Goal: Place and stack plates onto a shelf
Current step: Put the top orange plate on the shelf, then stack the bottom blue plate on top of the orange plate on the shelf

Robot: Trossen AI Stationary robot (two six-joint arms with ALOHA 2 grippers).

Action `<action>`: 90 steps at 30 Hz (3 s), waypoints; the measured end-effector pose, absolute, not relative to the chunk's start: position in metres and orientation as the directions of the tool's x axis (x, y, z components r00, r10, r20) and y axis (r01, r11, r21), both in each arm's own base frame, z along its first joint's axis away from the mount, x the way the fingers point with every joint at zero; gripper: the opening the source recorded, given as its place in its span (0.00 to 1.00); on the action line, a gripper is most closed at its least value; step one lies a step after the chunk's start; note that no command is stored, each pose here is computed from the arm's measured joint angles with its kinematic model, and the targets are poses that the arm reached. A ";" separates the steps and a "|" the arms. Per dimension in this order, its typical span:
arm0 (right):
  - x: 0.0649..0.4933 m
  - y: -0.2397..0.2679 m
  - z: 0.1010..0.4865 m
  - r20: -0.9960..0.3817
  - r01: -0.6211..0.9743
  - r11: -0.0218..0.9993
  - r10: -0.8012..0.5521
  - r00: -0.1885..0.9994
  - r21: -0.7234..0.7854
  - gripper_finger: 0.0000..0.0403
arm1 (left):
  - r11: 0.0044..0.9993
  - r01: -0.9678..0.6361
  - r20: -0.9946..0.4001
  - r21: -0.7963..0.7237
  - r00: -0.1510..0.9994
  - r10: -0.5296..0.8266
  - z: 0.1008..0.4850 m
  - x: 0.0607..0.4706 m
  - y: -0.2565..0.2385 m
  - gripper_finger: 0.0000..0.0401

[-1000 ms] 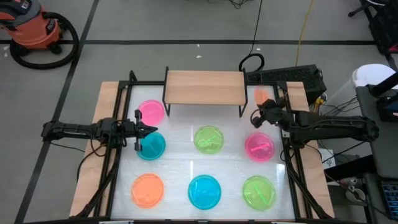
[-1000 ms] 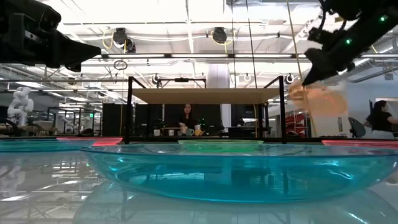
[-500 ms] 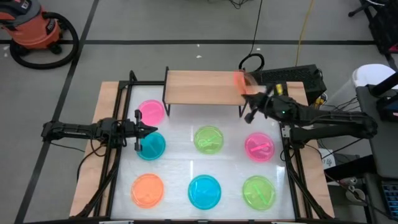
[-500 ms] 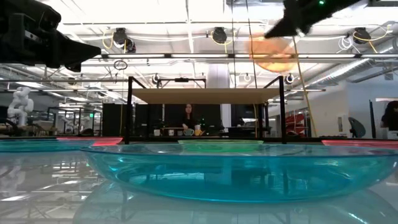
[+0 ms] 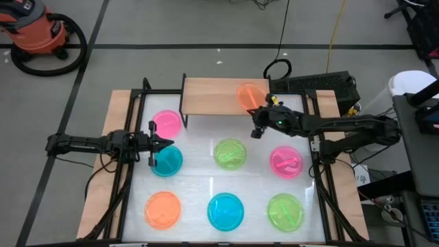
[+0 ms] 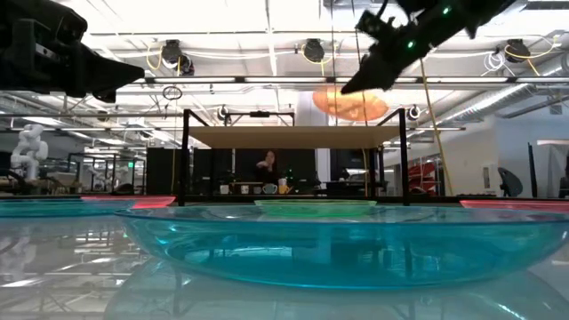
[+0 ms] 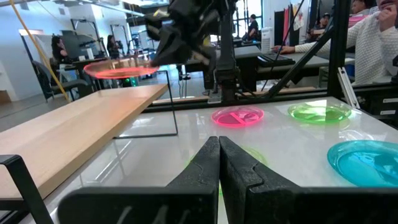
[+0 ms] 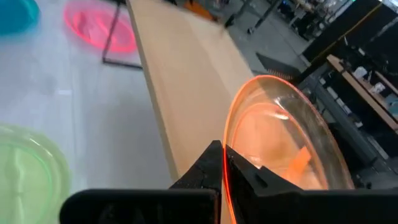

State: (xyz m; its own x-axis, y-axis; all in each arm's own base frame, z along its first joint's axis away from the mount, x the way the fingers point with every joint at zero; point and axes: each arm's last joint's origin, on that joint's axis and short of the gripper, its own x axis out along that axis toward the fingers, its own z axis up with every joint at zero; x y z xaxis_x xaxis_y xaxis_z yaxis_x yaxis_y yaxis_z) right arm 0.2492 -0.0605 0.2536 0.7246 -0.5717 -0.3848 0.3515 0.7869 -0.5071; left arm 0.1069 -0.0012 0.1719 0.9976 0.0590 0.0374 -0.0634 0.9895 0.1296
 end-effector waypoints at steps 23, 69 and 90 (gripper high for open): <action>0.264 -0.082 0.232 -0.423 0.367 0.794 -0.580 0.696 -0.485 0.00 | 0.990 -0.063 0.037 0.130 0.998 0.059 0.172 0.107 -0.001 0.01; 0.238 -0.035 0.279 -0.288 0.310 0.879 -0.422 0.859 -0.363 0.26 | 0.990 -0.064 0.038 0.130 0.998 0.059 0.172 0.107 -0.001 0.01; 0.216 0.008 0.264 -0.353 0.166 0.947 -0.260 0.899 -0.275 0.26 | 0.994 -0.066 0.086 0.086 0.995 0.059 0.177 0.107 -0.001 0.01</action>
State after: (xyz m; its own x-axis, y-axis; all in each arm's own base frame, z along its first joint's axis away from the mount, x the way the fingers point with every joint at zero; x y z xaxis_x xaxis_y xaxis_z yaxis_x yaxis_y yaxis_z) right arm 0.2164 0.0080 0.2644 0.8988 -0.2596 -0.3532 0.1655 0.9471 -0.2750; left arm 0.1066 -0.0012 0.1767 0.9945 0.0590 0.0863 -0.0664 0.9941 0.0859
